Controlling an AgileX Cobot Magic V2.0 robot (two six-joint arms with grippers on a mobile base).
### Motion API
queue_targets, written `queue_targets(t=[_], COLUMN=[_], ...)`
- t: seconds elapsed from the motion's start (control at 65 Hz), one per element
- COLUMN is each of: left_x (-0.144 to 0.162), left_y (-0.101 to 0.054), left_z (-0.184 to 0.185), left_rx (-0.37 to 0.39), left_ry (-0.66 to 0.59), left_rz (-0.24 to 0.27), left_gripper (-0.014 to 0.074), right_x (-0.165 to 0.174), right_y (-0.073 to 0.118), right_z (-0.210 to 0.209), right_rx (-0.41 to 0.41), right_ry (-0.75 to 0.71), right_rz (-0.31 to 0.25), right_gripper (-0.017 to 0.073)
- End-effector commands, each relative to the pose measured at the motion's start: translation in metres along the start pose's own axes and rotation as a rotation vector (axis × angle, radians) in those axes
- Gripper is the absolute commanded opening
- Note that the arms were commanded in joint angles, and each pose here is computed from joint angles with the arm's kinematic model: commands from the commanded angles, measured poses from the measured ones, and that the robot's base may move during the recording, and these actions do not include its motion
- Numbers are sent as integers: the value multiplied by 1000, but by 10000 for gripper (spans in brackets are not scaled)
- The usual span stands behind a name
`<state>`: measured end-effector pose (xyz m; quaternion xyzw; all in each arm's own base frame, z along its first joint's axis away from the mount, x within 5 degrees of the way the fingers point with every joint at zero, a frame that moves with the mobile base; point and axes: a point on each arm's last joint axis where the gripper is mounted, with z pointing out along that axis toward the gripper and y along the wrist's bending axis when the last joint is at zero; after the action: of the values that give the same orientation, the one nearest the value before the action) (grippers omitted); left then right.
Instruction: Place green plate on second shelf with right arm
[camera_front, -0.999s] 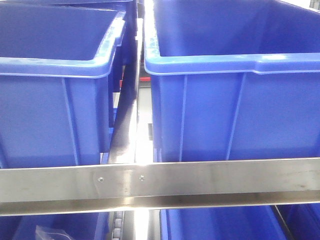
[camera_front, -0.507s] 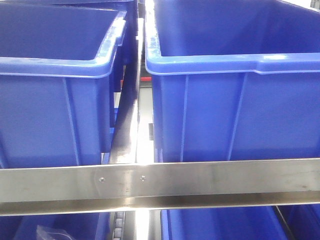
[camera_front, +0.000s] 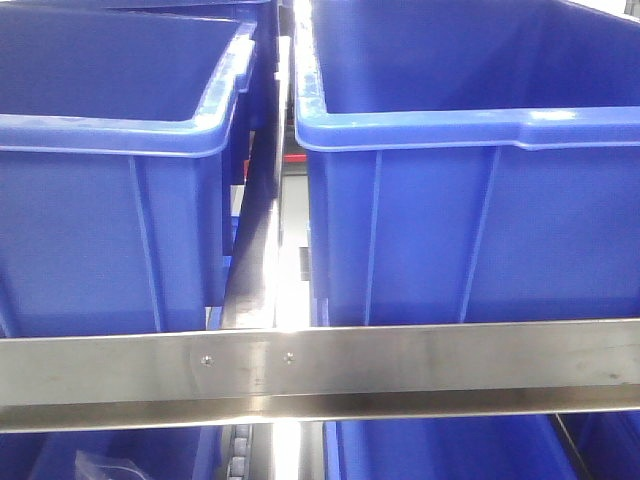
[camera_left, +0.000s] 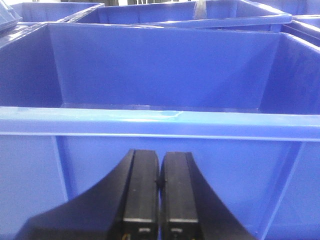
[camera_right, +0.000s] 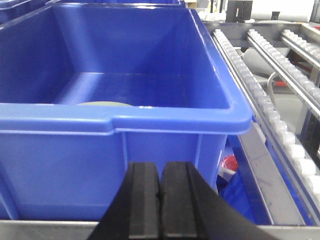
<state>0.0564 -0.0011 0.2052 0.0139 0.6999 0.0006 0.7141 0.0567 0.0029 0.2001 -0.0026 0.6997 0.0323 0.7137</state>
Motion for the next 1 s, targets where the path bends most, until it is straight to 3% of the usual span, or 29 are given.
queue_targets(t=[0.0, 0.984], left_x=[6, 6], left_y=[-1, -1], left_z=[0, 0], left_rx=[7, 7], left_ry=[-58, -58], left_rz=[-1, -1], left_gripper=[130, 130], right_x=[-17, -21], right_y=[0, 0], right_z=[-1, -2], right_rx=[9, 10], right_ry=[-138, -188], right_rz=[-13, -4], right_gripper=[53, 53])
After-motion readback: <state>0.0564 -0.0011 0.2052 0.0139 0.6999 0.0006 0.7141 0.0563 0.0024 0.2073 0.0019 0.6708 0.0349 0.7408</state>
